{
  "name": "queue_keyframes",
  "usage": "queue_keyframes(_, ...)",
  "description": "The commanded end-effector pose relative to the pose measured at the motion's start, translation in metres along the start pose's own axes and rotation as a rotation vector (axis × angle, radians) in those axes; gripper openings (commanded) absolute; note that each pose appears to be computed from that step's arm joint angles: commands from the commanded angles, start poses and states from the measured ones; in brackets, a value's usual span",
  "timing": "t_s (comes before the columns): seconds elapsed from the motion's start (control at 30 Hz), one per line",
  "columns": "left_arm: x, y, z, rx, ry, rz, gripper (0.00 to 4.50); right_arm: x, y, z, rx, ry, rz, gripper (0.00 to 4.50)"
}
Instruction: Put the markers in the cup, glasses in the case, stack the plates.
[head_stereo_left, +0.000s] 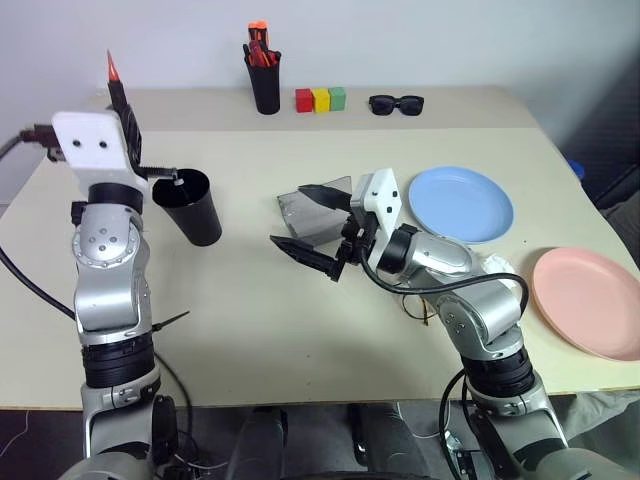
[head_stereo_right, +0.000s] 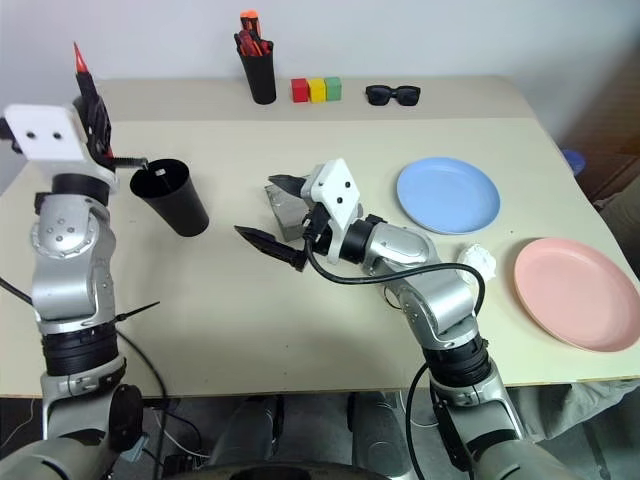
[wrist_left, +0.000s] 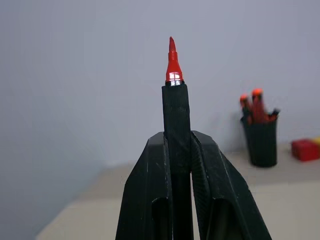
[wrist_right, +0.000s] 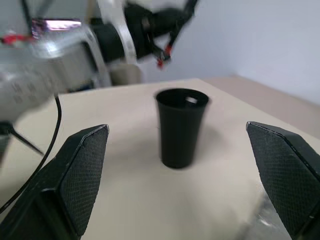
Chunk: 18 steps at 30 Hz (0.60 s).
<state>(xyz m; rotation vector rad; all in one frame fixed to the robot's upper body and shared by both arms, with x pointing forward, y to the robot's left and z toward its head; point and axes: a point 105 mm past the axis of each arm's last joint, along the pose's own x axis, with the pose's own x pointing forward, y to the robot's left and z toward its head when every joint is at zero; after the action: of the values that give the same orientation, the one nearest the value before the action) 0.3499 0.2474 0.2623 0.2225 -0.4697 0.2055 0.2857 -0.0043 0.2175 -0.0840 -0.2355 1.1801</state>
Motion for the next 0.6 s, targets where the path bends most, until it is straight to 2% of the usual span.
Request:
queue_keyframes(0.03, -0.002, -0.009, 0.007, 0.019, -0.068, -0.029, 0.05, 0.004, 0.006, 0.013, -0.021, -0.048, 0.035, 4.50)
queue_keyframes(0.17, -0.005, -0.025, -0.006, -0.056, -0.048, -0.066, 0.05, 0.005, 0.007, 0.013, -0.020, -0.048, 0.043, 4.50)
queue_keyframes(0.27, -0.007, -0.032, -0.012, -0.036, -0.046, -0.085, 0.05, 0.005, 0.007, 0.013, -0.019, -0.048, 0.044, 4.50)
queue_keyframes(0.53, -0.014, -0.029, -0.027, -0.004, -0.026, -0.075, 0.05, 0.004, 0.009, 0.012, -0.012, -0.046, 0.033, 4.50)
queue_keyframes(0.6, -0.015, -0.028, -0.027, -0.004, -0.025, -0.071, 0.99, 0.003, 0.009, 0.012, -0.012, -0.045, 0.033, 4.50)
